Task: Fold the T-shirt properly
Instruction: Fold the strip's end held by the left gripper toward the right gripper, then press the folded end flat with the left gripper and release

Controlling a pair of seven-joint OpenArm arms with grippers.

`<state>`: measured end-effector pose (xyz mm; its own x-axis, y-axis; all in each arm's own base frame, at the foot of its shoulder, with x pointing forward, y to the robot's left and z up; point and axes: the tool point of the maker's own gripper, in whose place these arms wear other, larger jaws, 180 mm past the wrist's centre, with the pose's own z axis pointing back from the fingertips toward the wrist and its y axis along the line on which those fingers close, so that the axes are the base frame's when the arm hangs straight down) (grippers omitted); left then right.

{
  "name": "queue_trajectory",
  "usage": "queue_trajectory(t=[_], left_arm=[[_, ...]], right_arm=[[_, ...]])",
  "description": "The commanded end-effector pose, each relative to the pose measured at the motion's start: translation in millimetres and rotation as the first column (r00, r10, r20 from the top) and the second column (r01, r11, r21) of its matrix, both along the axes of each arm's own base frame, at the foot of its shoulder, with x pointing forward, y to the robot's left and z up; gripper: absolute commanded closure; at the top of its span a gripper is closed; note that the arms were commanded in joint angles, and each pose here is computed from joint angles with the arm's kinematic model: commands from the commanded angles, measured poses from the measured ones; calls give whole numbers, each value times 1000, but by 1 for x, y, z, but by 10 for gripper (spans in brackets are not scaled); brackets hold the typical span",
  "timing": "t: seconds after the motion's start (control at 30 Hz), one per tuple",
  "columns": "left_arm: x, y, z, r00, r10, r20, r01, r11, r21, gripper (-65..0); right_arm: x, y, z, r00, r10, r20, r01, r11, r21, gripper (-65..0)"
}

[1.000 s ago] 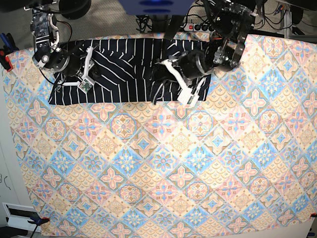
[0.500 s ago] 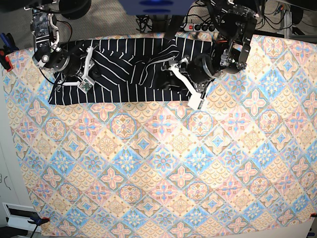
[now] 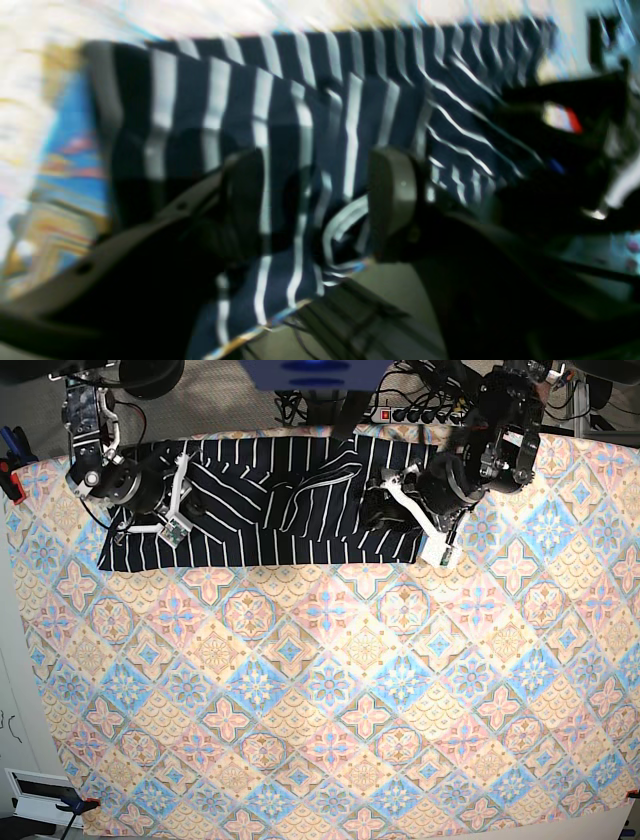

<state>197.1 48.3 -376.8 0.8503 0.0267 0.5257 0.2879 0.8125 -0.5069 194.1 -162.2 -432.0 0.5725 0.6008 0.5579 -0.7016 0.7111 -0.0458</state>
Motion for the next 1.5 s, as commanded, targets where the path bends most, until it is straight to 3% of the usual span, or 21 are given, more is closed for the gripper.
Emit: queue_trajectory(t=[0.0,0.2,0.63,0.93,1.2,1.27,1.4,1.47], left_arm=[[7,-5,10,999,-7,33,8,1000,-28,-332],[6,-21,12,998,-55,38,57,997,-42,-329],[32,-50,12,997,-62,52,67,993,-101,-328],[34,-90,-5,984,-177,9,177,978,-109,-328],[32,-99,-25,986,-159,-58,151,981,-124,-320],[31,-99,-27,985,-158,-64,150,981,-122,-269],[37,-95,-31,986,-151,-67,144,984,-102,-77],[38,-94,-34,987,-152,-60,147,986,-80,-16]], right_arm=[[8,1,9,999,8,35,-8,1000,12,-153],[9,1,10,999,7,37,-7,1000,12,-153],[9,1,10,999,6,39,-6,1000,13,-153],[9,2,10,999,8,37,-9,1000,14,-153],[10,0,10,999,3,40,-4,1000,12,-153],[10,0,10,999,3,40,-4,1000,12,-153],[10,0,10,999,3,40,-4,1000,12,-153],[10,0,10,999,3,40,-4,1000,12,-153]])
